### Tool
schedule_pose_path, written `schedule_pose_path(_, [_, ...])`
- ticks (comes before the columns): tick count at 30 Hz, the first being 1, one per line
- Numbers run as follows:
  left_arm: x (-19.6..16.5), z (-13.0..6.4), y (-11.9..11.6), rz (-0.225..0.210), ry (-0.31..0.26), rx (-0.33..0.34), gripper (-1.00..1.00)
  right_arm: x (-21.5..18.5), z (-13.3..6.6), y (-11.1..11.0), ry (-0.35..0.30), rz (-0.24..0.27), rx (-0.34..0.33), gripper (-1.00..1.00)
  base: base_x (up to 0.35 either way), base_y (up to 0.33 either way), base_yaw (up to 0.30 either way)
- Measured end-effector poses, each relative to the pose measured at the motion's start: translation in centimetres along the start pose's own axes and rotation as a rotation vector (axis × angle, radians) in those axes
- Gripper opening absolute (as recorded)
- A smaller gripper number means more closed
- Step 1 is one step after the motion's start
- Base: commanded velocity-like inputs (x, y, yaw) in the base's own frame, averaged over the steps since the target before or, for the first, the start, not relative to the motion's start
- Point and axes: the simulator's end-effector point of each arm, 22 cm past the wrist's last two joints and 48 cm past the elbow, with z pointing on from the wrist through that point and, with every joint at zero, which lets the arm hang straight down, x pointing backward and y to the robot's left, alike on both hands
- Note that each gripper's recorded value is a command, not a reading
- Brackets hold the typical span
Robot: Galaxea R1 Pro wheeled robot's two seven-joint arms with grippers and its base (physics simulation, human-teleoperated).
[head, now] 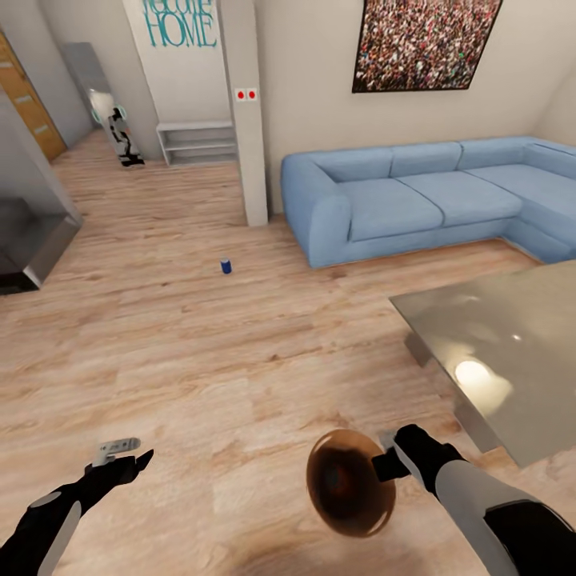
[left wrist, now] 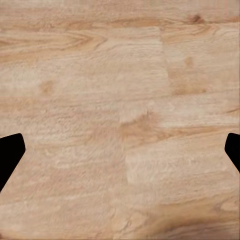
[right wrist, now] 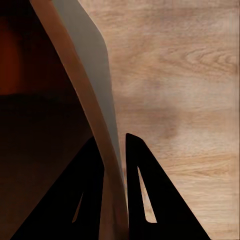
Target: Put the three can of soda from the living room inside the tash can in the kitchen.
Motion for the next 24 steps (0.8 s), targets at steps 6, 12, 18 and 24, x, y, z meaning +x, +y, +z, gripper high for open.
schedule_pose_path(6, [-0.1, 0.0, 0.0, 0.0, -0.001, 0.0, 1.0, -0.2, 0.0, 0.3, -0.016, 0.002, -0.013, -1.0, 0.301, 0.115, 0.115])
schedule_pose_path(12, [-0.1, 0.0, 0.0, 0.0, -0.001, 0.0, 1.0, -0.1, 0.1, 0.6, -0.016, 0.005, -0.019, -1.0, 0.309, 0.099, 0.014])
schedule_pose_path(18, [-0.1, 0.0, 0.0, -0.001, -0.001, 0.0, 1.0, 0.0, 0.2, 0.9, -0.016, 0.001, -0.023, -1.0, 0.312, 0.094, 0.001])
schedule_pose_path(24, [-0.1, 0.0, 0.0, -0.001, -0.001, 0.0, 1.0, -0.5, 0.0, 1.5, -0.022, -0.001, -0.032, -1.0, 0.312, 0.092, 0.0])
